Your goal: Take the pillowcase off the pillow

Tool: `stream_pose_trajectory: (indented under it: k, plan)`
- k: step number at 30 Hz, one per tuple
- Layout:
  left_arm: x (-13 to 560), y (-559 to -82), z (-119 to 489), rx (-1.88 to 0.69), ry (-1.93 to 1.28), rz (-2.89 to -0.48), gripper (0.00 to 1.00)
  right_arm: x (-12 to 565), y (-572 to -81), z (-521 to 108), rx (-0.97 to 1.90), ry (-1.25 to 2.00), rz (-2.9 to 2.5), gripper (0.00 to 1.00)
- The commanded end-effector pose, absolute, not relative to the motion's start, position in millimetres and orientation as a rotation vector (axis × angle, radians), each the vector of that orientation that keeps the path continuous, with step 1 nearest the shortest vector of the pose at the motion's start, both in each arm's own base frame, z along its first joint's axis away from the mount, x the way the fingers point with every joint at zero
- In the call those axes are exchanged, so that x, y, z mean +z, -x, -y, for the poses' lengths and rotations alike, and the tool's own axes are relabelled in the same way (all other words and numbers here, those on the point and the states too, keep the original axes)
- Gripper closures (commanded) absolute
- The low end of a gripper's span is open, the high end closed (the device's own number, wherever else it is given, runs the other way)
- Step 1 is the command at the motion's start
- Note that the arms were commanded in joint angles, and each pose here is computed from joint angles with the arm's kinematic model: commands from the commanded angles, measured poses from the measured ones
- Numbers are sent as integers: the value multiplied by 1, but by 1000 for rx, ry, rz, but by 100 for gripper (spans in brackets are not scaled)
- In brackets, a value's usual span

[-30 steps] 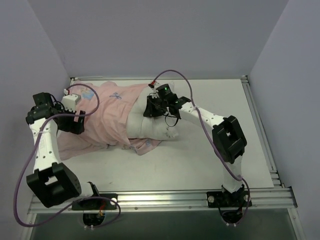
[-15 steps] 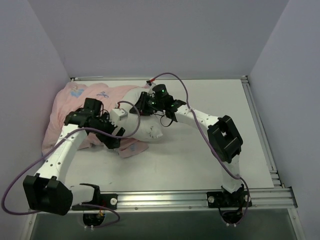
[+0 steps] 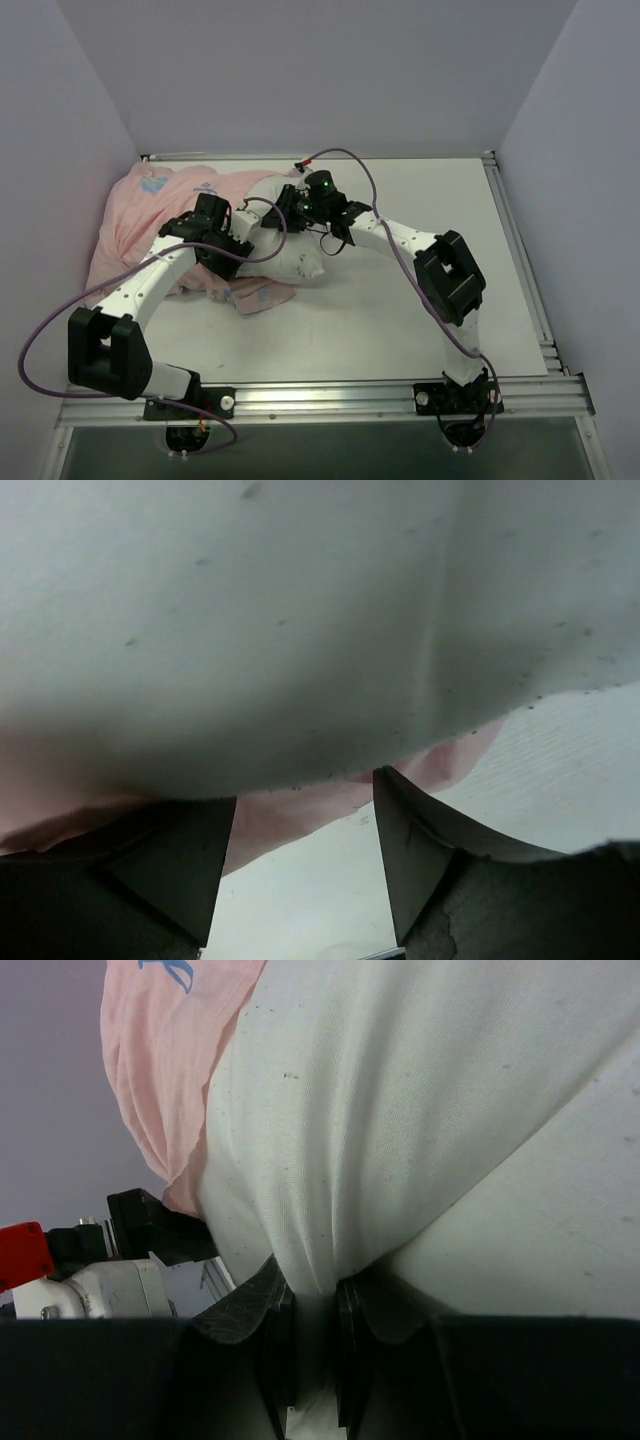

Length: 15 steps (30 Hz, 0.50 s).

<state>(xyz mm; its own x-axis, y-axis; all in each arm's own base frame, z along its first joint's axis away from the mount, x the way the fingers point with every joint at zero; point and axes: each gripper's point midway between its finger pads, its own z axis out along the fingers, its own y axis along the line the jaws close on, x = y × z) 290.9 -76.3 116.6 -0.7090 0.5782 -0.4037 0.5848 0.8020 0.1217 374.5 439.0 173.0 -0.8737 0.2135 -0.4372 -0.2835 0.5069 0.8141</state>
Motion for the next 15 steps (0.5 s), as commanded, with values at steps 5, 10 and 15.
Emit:
stream_pose_trajectory:
  k: [5, 10, 15]
  plan:
    - [175, -274, 68, 4, -833, -2441, 23, 215, -388, -430, 1390, 68, -2133, 100]
    - [202, -239, 93, -237, -974, -2372, 15, 210, -390, -430, 1390, 66, -2140, 100]
    - [163, -265, 64, -11, -841, -2473, 3, 205, -391, -431, 1389, 53, -2146, 100]
